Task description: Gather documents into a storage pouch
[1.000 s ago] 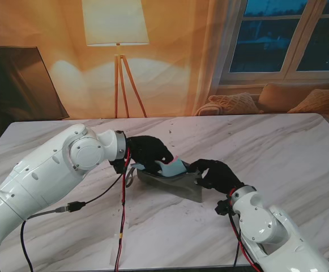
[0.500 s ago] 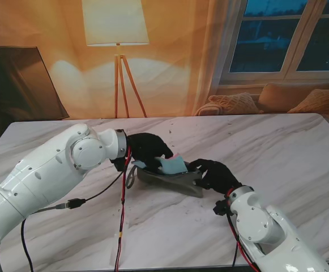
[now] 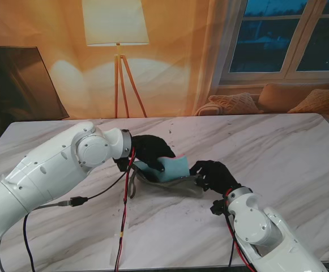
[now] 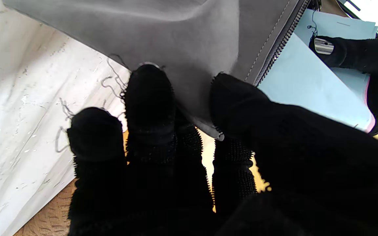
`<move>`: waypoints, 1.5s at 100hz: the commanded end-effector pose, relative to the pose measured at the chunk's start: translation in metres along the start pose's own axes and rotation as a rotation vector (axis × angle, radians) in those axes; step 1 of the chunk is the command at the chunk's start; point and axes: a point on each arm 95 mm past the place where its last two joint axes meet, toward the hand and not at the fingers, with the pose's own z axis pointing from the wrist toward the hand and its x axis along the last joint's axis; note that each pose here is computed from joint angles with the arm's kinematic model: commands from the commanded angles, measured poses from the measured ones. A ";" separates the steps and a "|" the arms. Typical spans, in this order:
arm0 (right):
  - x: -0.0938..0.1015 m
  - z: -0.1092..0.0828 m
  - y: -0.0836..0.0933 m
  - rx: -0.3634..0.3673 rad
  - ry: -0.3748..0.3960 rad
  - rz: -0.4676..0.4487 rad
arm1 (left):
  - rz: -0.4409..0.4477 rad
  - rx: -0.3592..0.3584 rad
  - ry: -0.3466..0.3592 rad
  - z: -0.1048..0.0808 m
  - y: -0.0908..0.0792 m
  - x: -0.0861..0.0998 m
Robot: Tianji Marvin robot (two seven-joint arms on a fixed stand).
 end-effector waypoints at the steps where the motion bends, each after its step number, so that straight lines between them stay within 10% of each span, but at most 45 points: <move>1: 0.000 -0.001 -0.003 0.012 -0.007 0.014 | -0.013 -0.020 -0.009 0.001 0.002 -0.003; 106: -0.008 0.008 -0.013 0.010 -0.072 -0.008 | -0.102 0.234 -0.090 -0.013 0.002 0.000; 150: -0.008 0.007 -0.012 0.014 -0.075 0.006 | -0.094 0.211 -0.073 -0.012 0.006 -0.002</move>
